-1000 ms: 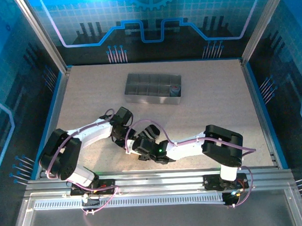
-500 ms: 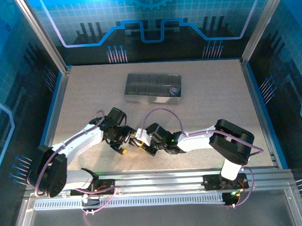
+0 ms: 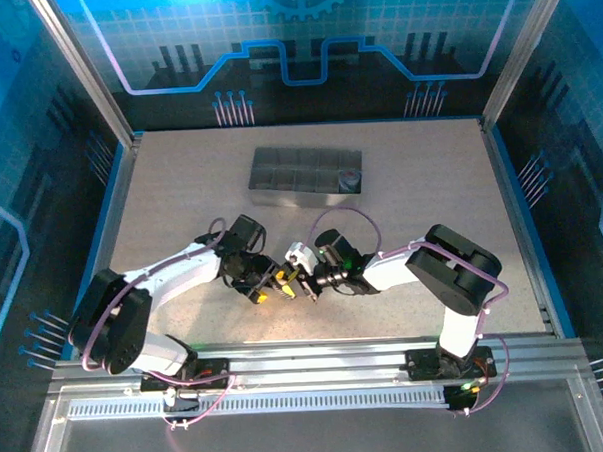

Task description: Roll the socks

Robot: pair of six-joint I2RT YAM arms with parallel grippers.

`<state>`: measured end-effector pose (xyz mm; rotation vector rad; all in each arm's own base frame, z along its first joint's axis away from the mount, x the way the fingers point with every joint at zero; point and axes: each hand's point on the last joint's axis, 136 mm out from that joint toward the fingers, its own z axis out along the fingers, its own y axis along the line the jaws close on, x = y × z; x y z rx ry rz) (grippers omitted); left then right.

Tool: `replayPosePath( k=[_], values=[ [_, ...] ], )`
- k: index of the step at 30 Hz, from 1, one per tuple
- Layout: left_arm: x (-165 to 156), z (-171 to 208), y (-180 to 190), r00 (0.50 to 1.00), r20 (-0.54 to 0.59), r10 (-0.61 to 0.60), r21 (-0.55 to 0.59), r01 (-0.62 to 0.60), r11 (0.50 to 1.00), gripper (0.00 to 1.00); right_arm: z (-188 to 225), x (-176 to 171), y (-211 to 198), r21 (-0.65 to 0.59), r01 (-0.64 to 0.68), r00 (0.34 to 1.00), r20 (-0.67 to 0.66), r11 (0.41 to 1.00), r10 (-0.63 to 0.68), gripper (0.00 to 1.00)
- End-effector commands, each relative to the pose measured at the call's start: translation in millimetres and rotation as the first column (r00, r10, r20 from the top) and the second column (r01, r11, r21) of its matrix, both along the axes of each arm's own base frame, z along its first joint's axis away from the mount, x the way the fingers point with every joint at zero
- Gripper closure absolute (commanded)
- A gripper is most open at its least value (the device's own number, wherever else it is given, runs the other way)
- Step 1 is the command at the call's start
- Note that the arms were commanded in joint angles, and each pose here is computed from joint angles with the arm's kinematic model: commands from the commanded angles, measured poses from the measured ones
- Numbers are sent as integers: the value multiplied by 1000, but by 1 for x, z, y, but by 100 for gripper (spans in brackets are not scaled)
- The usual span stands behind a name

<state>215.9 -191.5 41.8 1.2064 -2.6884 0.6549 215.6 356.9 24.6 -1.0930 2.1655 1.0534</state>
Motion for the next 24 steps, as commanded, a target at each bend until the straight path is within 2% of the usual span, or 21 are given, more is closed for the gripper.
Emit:
replayPosePath(
  k=[1, 5, 10, 12, 14, 16, 20, 24],
  values=[
    [-1, -3, -5, 999, -3, -52, 20, 52, 998, 44, -102, -58, -85, -392, 20, 946, -289, 920, -144, 100],
    [3, -19, -6, 995, -15, -94, 56, 94, 994, 50, -103, -55, -87, -398, 32, 950, -274, 917, -153, 100],
    [-19, -50, 1, 980, -132, -150, 116, 165, 979, 63, -93, -37, -86, -412, 70, 969, -188, 909, -160, 99],
    [-32, -58, 9, 972, -176, -153, 135, 178, 975, 74, -85, -27, -82, -409, 74, 981, -136, 910, -141, 97],
    [-44, -61, 16, 967, -208, -150, 145, 182, 973, 90, -78, -18, -74, -409, 54, 991, -93, 911, -100, 95],
    [-56, -61, 25, 960, -243, -139, 163, 182, 970, 100, -70, -9, -63, -412, 2, 998, -57, 911, -28, 95],
    [-82, -53, 50, 955, -293, -49, 235, 121, 964, 100, -53, 4, -29, -416, -159, 984, 8, 896, 178, 95],
    [-97, -44, 68, 951, -283, 121, 294, -34, 955, 100, -32, -2, 6, -407, -336, 902, 120, 849, 415, 87]
  ],
)
